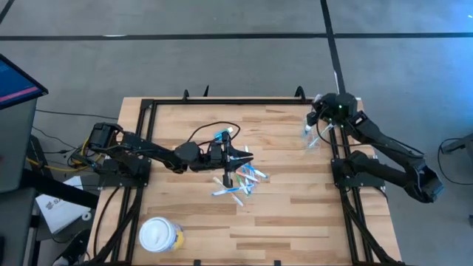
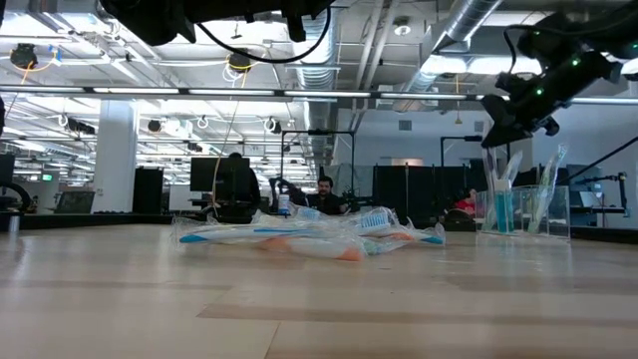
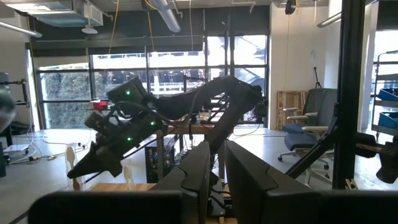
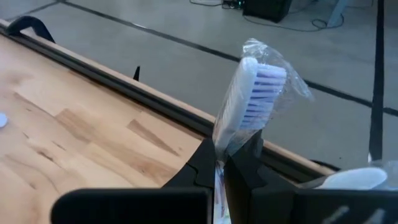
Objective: Pick & Place toothbrushing station
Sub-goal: Put the purple toothbrush into the transparent organizer
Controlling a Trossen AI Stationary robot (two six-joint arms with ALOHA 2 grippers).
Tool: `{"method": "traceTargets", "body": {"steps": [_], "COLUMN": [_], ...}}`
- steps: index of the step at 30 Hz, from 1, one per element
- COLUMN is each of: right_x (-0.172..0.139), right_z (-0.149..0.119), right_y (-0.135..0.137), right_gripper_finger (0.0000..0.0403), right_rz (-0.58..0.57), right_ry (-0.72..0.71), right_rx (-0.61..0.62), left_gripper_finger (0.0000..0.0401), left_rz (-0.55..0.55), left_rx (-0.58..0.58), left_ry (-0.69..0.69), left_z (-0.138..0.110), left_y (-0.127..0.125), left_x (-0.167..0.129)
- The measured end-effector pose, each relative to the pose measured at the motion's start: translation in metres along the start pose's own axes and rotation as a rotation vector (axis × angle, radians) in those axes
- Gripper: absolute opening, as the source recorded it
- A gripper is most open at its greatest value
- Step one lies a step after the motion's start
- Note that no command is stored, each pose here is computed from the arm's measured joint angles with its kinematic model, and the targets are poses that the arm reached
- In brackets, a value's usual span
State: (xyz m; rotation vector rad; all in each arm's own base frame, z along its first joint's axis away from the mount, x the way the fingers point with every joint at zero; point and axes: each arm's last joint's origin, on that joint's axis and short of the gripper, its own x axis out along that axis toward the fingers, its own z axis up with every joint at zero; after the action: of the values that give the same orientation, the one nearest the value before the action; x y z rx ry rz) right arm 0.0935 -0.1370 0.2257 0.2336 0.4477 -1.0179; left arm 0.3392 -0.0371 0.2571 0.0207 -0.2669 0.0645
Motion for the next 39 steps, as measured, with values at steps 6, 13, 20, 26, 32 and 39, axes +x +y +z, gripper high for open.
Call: {"method": "traceTargets", "body": {"steps": [6, 13, 20, 26, 32, 39], "right_x": [0.007, 0.018, 0.020, 0.020, 0.019, 0.008], "right_z": [-0.004, -0.007, -0.007, -0.007, -0.006, -0.001], "right_y": [0.002, 0.003, 0.004, 0.004, 0.004, 0.003], "right_gripper_finger": [0.0003, 0.0010, 0.0034, 0.0058, 0.0070, 0.0101], "right_rz": [0.041, 0.049, 0.056, 0.058, 0.058, 0.058], "right_ry": [0.037, 0.080, 0.071, 0.072, 0.067, 0.003], "right_rx": [0.014, 0.014, 0.010, 0.002, -0.004, -0.005], "left_gripper_finger": [0.0044, 0.0044, 0.0044, 0.0044, 0.0044, 0.0044], "left_rz": [0.000, 0.001, 0.001, 0.001, 0.001, 0.001], "left_rx": [0.000, 0.000, 0.000, 0.000, 0.001, 0.001], "left_ry": [0.000, 0.000, 0.000, 0.000, 0.001, 0.002], "left_z": [0.000, 0.000, 0.000, 0.000, 0.000, 0.000], "left_y": [0.000, 0.000, 0.000, 0.000, 0.000, 0.000], "left_x": [0.000, 0.000, 0.000, 0.000, 0.000, 0.000]}}
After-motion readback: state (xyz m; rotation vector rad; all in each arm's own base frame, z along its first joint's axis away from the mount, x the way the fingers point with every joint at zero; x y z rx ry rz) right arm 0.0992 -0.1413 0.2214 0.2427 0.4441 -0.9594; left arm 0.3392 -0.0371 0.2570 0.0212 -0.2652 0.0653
